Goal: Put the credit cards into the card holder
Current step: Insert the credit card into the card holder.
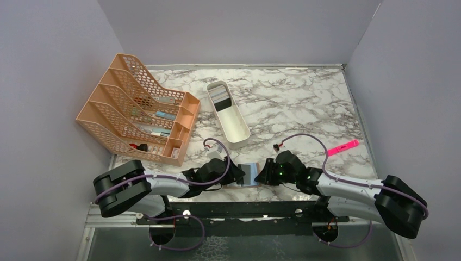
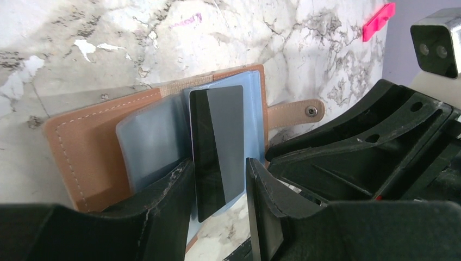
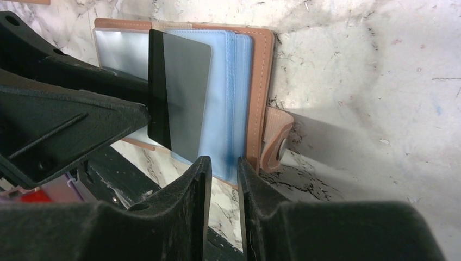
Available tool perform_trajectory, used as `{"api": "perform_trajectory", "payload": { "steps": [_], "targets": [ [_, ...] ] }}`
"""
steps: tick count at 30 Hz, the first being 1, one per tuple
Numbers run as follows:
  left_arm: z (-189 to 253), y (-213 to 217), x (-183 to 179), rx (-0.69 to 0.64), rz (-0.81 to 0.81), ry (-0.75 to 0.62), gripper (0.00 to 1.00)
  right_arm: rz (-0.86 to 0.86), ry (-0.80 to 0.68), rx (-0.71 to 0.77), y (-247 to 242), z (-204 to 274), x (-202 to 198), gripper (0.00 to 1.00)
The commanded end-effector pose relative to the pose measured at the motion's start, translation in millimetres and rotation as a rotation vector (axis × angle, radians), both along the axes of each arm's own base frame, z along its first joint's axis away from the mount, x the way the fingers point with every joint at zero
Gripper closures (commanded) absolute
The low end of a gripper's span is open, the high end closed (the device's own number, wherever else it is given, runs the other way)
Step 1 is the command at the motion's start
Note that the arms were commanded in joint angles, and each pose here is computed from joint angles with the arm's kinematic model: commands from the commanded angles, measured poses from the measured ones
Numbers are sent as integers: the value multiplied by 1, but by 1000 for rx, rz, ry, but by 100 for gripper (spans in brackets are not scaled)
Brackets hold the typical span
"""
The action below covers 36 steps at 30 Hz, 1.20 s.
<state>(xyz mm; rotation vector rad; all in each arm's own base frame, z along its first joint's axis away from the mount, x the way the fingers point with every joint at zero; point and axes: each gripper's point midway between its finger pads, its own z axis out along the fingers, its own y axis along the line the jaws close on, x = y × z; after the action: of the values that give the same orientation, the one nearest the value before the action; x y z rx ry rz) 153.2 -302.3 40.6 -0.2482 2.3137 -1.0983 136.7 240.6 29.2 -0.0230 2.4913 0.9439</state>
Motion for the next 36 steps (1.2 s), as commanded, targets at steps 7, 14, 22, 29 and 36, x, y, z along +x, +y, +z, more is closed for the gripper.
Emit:
{"api": "perform_trajectory", "payload": {
  "steps": [7, 14, 22, 29, 36],
  "targets": [
    [-3, -17, -7, 65, -46, 13, 57, 34, 16, 43, 6, -2, -8, 73],
    [2, -24, -8, 52, -47, 12, 57, 42, 27, 81, 10, -1, -11, 73],
    [11, -30, -7, 23, -58, 0, 57, 53, 35, 81, 12, 0, -12, 73],
    [5, -38, -13, 28, -91, 22, 56, 47, 21, 83, 12, 5, -10, 73],
    [2, -40, -17, 31, -93, 25, 56, 38, 17, 70, 10, 3, -8, 73]
  ]
}}
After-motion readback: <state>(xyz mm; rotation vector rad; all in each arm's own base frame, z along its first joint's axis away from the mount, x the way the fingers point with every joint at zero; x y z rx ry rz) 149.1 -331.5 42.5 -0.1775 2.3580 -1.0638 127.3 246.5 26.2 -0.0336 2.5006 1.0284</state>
